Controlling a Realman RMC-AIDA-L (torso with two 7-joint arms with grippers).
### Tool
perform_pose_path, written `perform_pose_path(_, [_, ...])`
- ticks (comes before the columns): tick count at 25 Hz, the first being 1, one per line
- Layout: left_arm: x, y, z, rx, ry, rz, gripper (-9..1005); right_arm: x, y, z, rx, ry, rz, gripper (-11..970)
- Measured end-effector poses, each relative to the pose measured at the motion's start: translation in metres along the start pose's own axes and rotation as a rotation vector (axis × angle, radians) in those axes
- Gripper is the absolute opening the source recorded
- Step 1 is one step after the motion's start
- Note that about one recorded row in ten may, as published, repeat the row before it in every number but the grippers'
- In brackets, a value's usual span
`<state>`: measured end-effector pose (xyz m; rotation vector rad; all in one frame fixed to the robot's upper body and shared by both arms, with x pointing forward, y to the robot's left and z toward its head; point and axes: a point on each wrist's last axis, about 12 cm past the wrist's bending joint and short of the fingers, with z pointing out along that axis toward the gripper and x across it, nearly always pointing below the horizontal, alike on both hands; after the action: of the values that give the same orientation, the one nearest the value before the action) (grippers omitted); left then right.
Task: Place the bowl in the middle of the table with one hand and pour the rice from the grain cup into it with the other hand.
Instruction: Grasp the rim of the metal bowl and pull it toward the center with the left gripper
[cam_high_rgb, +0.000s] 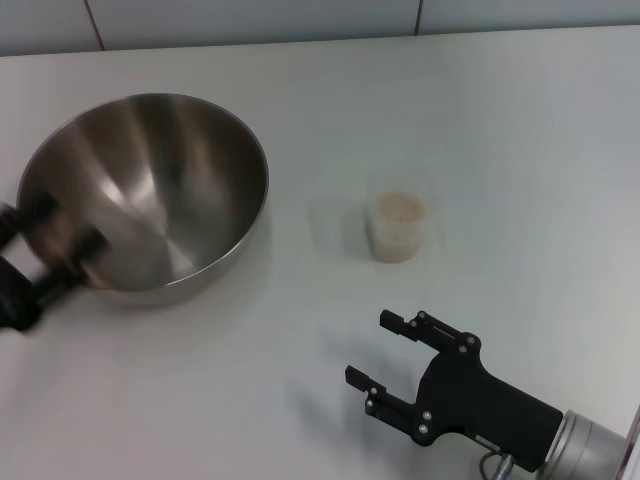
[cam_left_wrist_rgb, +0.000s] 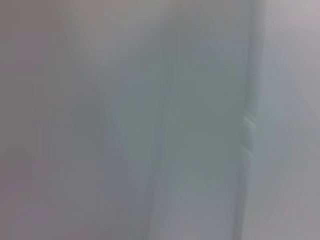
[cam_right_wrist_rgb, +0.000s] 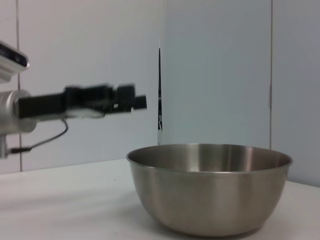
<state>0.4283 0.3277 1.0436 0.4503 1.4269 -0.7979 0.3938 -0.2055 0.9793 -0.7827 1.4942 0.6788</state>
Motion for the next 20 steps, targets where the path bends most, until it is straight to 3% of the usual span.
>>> perform_pose_path(4, [-0.014,0.022,0.004,-0.089,-0.030,-0.123,783,0.000,-0.001,0.001,0.000,-0.002,-0.003,683])
perform_pose_path(10, [-0.021,0.063,0.011,-0.287,0.097,-0.303,782,-0.002,-0.003,0.004,0.002,-0.008,-0.007,683])
perform_pose_path(20, [-0.039,0.094,0.011,-0.396,0.328,-0.347,782,-0.006,-0.012,0.011,0.020,-0.024,-0.019,683])
